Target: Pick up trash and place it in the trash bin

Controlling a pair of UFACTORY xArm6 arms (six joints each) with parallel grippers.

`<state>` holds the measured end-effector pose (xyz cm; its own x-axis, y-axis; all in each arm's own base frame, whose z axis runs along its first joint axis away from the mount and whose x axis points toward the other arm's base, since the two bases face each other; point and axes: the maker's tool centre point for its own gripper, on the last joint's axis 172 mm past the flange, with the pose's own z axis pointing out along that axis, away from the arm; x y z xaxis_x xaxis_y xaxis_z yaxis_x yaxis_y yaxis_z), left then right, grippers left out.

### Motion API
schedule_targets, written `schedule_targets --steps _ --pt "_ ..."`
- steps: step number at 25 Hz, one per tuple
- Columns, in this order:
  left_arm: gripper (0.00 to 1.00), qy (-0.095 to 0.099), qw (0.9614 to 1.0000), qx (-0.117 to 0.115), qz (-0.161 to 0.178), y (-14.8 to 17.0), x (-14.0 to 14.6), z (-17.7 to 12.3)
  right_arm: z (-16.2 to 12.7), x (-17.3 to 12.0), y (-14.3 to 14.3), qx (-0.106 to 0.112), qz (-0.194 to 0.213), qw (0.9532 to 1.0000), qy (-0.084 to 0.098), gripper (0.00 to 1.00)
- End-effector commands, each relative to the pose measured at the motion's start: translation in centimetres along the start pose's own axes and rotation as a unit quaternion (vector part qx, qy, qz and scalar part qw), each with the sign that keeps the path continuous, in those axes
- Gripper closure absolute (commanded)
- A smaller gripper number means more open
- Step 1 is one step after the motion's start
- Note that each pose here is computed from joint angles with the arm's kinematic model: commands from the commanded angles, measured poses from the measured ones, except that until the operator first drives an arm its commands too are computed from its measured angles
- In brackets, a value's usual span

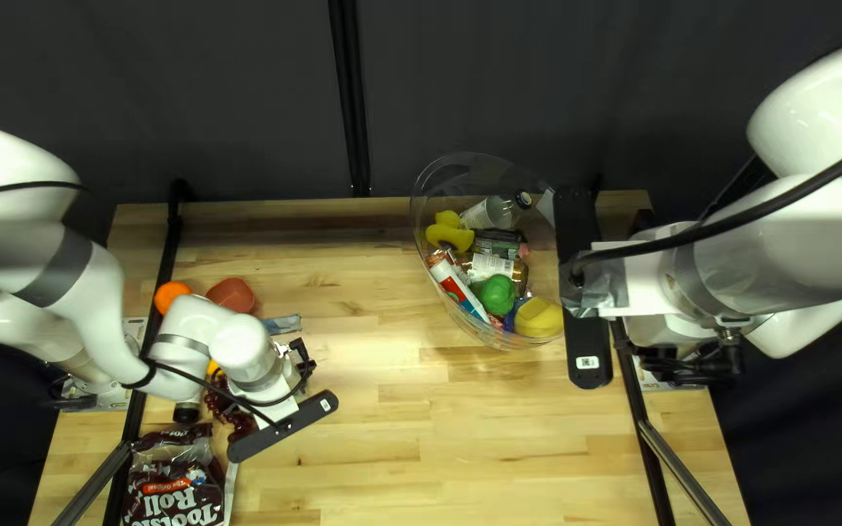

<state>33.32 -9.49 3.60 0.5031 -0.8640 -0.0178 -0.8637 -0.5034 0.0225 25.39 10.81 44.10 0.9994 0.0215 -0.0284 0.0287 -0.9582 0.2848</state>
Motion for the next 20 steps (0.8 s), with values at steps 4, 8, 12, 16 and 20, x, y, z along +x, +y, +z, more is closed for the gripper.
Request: schedule_targets --steps 4,8,12,16,20 --pt "0.00 0.009 0.9990 0.015 0.042 -1.2 4.7 -0.6 0.0 0.0 0.0 0.000 0.000 1.0000 0.000 0.00" --pt "0.00 0.014 0.9983 0.011 0.055 -1.7 5.2 0.4 0.0 0.0 0.0 0.000 0.000 1.0000 0.000 0.00" --pt "0.00 0.019 0.9981 0.003 0.058 -2.1 4.8 1.4 0.0 0.0 0.0 0.000 0.000 1.0000 0.000 0.00" --pt "0.00 0.022 0.9982 0.002 0.056 -2.7 4.9 2.3 0.0 0.0 0.0 0.000 0.000 1.0000 0.000 0.00" --pt "0.00 0.023 0.9985 0.002 0.050 -3.1 4.3 2.5 0.0 0.0 0.0 0.000 0.000 1.0000 0.000 0.00"
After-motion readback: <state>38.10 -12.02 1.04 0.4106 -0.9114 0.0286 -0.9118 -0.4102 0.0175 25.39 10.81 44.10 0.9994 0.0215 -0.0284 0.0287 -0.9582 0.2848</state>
